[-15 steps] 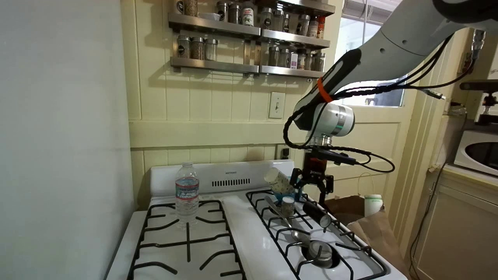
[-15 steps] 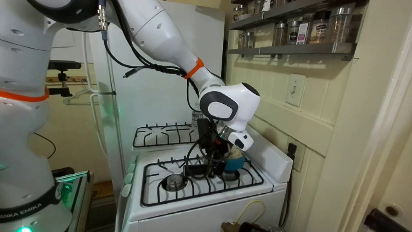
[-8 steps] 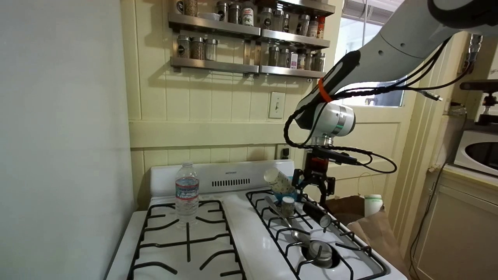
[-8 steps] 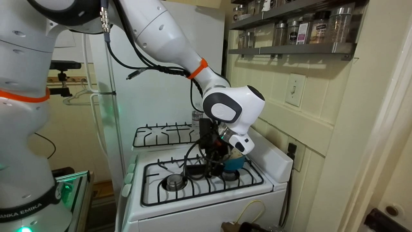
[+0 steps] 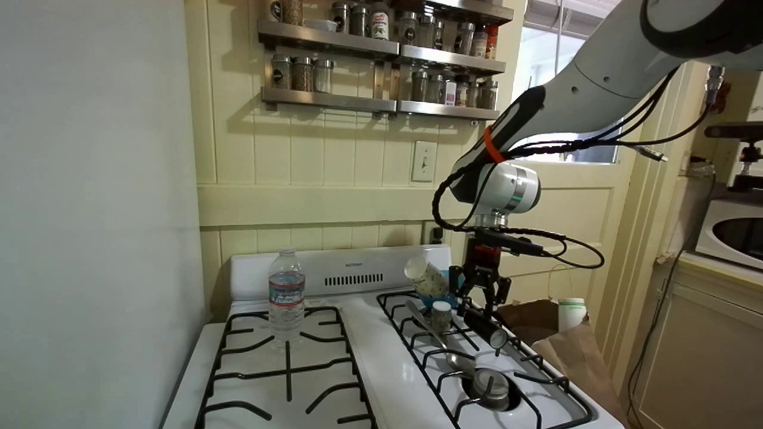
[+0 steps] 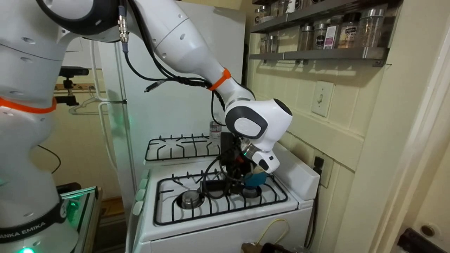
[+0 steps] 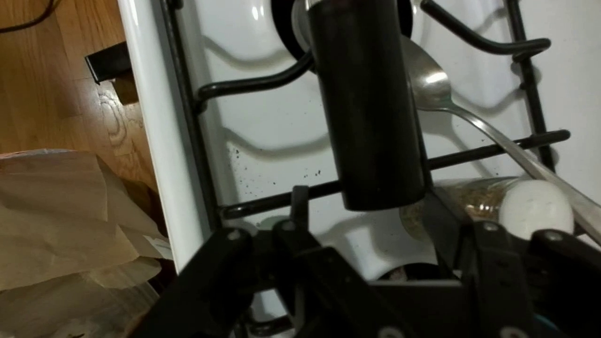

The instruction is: Move the black item to the left

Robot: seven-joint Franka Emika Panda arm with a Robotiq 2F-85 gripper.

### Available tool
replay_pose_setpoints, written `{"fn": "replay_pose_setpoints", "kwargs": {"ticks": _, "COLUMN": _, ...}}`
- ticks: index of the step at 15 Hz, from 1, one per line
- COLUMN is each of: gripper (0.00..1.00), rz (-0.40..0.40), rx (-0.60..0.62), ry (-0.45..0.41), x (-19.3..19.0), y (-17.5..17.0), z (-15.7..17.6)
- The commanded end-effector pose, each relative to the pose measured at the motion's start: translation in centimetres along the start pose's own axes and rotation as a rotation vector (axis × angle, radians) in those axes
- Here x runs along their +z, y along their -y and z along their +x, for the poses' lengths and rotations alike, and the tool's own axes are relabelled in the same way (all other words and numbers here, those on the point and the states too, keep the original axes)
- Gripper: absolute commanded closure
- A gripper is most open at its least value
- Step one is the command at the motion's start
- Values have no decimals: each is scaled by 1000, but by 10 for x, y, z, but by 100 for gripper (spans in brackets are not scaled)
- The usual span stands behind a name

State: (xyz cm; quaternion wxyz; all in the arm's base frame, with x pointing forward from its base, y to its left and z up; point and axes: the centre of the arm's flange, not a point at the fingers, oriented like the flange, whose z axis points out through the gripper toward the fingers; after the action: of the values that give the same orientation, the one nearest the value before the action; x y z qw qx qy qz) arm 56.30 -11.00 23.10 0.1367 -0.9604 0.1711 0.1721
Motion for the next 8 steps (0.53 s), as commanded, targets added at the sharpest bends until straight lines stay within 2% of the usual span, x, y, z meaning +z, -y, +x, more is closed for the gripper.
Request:
{"fn": "replay_pose_setpoints", "kwargs": {"ticks": 1, "gripper": 60, "rz": 10, "rx": 14, "ry": 7, "x": 2, "y": 6, "z": 12}}
{"fn": "replay_pose_setpoints", "kwargs": {"ticks": 6, "gripper": 99, "rz": 9, "rx": 1, "ry": -5, "x": -7, "y": 11, "z": 2}}
{"fn": "replay_pose_setpoints", "kwargs": {"ticks": 8, "gripper": 100, "rz": 1, "rx": -8, "ry": -8, "x": -11, "y": 13, "z": -3}}
